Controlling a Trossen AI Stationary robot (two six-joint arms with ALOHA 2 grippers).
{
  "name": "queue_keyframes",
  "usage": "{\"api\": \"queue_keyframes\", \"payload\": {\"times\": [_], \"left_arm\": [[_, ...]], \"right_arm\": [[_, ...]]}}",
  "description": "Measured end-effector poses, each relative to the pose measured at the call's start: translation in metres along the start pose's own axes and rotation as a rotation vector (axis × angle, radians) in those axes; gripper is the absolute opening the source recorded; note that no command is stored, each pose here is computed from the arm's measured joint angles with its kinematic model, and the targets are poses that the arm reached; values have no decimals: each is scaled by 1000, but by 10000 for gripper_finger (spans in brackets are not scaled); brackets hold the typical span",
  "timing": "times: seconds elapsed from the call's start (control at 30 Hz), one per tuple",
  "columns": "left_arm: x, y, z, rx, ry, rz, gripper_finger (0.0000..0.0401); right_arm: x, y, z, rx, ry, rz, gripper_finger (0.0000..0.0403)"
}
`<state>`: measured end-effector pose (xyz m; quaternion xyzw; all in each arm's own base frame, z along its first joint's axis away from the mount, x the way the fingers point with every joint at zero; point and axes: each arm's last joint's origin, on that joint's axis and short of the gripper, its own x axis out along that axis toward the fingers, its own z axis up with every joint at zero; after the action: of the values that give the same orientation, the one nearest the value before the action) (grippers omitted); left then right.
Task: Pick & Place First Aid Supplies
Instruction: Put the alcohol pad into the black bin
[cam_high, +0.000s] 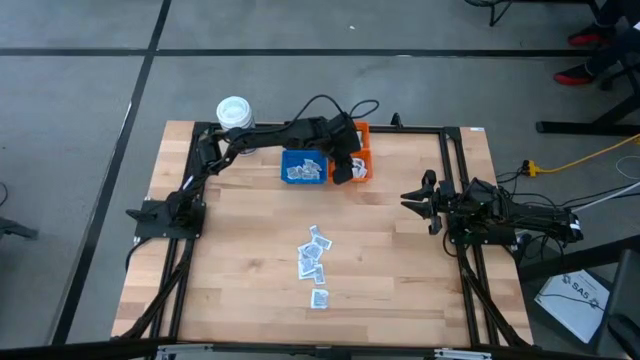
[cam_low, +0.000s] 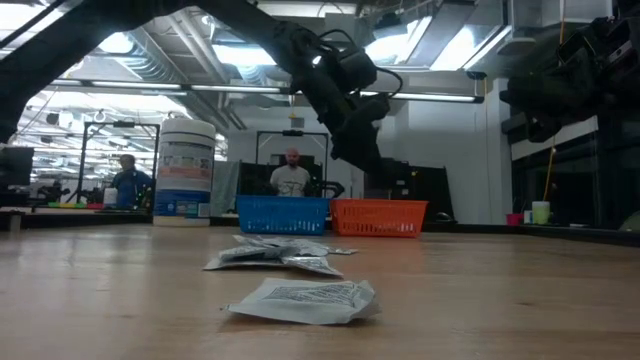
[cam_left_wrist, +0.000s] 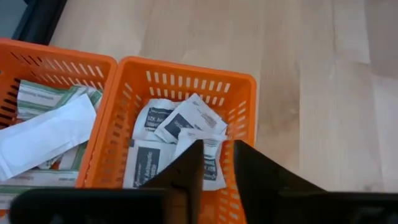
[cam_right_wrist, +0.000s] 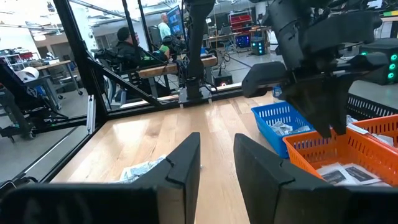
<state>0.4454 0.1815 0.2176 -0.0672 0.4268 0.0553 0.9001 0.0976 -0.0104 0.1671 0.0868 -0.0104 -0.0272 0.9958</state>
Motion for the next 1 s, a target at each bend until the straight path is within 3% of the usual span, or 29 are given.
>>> {"api": "queue_keyframes", "payload": {"times": [0.17,0.33,0.7,1.0], "left_arm": [[-1,4,0,-6,0,9,139],[-16,6,5,-8,-26,20,163],[-52,7,17,126,-100,47,143],[-83,-3,20,338,-87,60,130]], "right_arm": [[0,0,0,0,0,1,100],[0,0,0,0,0,0,100],[0,0,0,0,1,0,100],[0,0,0,0,0,1,100]]}}
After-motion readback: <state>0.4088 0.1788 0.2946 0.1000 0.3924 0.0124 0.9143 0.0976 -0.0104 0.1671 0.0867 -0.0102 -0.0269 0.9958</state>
